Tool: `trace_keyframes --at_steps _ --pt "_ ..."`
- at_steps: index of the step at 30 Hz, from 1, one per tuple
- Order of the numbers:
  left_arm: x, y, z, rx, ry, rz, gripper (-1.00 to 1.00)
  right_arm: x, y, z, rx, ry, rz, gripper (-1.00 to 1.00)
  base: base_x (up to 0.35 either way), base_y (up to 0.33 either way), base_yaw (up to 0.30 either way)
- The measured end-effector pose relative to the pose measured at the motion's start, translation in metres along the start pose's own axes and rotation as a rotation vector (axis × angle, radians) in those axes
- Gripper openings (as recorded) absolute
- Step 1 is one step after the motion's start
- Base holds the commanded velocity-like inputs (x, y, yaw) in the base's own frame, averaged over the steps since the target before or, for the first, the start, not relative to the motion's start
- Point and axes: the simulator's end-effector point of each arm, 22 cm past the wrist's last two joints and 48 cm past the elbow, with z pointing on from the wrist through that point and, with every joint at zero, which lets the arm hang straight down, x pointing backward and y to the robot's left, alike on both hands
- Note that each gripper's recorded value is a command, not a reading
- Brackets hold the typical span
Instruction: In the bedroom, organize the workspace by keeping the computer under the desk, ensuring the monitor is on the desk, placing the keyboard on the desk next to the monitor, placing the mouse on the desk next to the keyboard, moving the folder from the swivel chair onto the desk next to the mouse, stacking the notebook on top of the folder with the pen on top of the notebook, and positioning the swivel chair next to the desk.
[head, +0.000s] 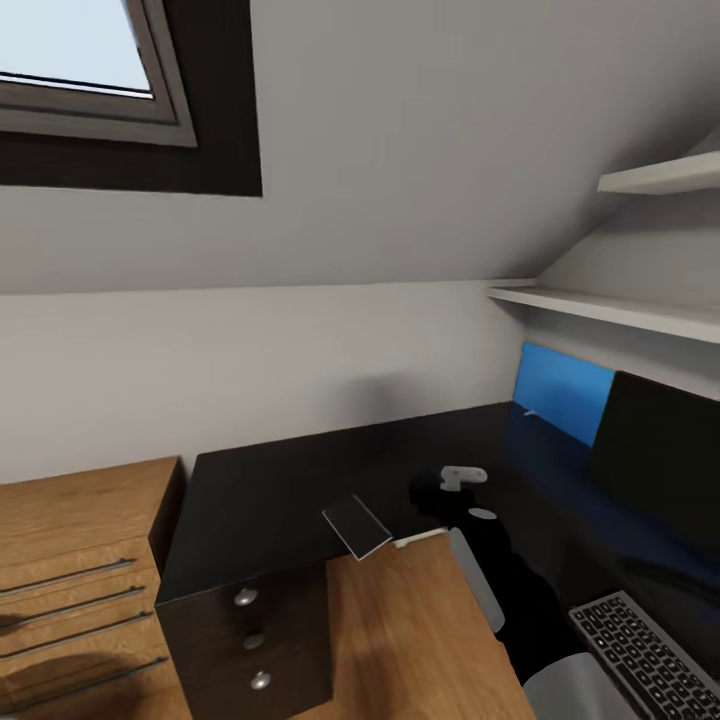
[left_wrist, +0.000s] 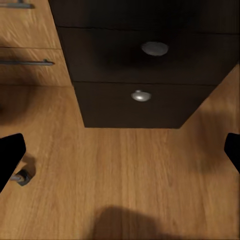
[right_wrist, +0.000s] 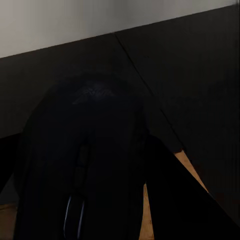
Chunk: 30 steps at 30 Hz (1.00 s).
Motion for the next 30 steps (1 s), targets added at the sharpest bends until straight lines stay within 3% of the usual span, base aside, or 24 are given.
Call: trace_keyframes --at_steps 12,30 --pt "-0.004 0.0 0.0 -0.001 -0.01 -0.004 1.0 -0.003 0.003 -0.003 -0.008 -0.002 -0.002 -1.0 0.0 0.0 -0.247" --pt "-0.003 0.001 0.0 -0.002 -0.007 -0.004 1.0 -0.004 0.015 -0.005 -0.027 -0.002 -0.001 -1.0 0.0 0.0 -0.016"
